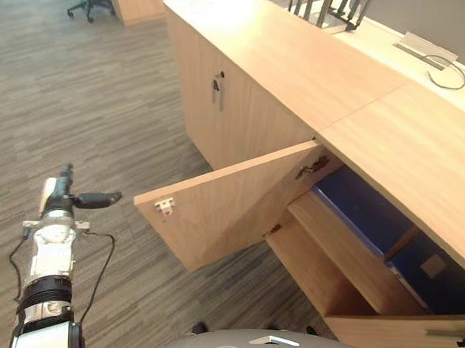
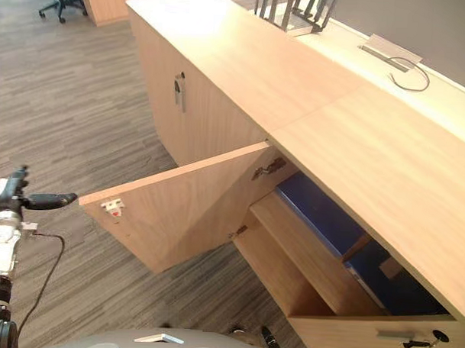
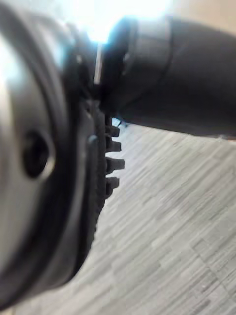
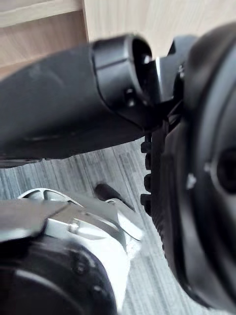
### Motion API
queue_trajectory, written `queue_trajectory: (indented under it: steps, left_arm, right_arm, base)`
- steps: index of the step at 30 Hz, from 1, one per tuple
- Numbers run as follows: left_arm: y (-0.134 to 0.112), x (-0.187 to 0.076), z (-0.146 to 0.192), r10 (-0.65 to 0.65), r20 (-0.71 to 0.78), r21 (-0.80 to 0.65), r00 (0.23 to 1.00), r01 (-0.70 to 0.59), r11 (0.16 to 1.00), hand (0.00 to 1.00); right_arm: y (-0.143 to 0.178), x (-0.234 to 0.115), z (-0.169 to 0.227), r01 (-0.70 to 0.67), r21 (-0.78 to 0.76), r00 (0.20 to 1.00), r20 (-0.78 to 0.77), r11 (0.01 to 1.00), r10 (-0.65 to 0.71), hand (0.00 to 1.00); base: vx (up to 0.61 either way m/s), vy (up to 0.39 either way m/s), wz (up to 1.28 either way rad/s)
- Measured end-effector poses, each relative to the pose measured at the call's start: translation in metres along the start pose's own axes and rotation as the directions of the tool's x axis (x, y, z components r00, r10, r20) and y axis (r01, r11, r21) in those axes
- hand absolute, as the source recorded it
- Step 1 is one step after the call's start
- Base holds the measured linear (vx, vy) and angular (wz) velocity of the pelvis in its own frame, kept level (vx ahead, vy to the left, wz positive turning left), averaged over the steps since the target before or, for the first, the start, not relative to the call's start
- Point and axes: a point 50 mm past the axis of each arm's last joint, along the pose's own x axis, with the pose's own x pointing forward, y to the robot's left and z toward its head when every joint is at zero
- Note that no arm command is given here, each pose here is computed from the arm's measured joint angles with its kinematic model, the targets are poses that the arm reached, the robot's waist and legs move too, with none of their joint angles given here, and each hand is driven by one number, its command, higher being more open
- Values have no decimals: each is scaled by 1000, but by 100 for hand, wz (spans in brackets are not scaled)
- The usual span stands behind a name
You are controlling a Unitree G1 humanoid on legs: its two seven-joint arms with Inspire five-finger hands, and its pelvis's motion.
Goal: Walk over to the cabinet, pick up the folder, carry it to the office cabinet, place the folder inside the office cabinet, then close the office cabinet door
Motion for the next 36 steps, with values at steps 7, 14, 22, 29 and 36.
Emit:
queue_trajectory:
  steps: [7, 14, 22, 29, 36]
  left_arm:
    - [-48, -3, 43, -275, 186, 537, 943, 137, 832, 100]
    - [-119, -40, 33, -674, 165, 854, 720, 238, 462, 100]
    - [-178, -86, 34, -847, 140, 854, 513, 371, 365, 100]
    - [-206, -119, 32, -889, 172, 743, 424, 537, 400, 100]
    - [-204, -120, 25, -879, 154, 682, 451, 595, 425, 100]
  right_arm:
    - [-5, -1, 4, -1, 1, 1000, 13, 1000, 1, 100]
    - [-16, -3, -5, 29, -38, 1000, -8, 999, -29, 100]
    - [-49, -11, -13, 122, -138, 990, -50, 983, -130, 100]
    - [-86, -21, -4, 224, 0, 973, -48, 975, -224, 100]
    - [-101, -27, -9, 252, 52, 967, -63, 966, -248, 100]
  base:
    - [-19, -66, -32]
    - [-103, 49, -22]
    - [-60, 17, -23]
    - [-15, -10, -11]
    - [-34, -21, -14]
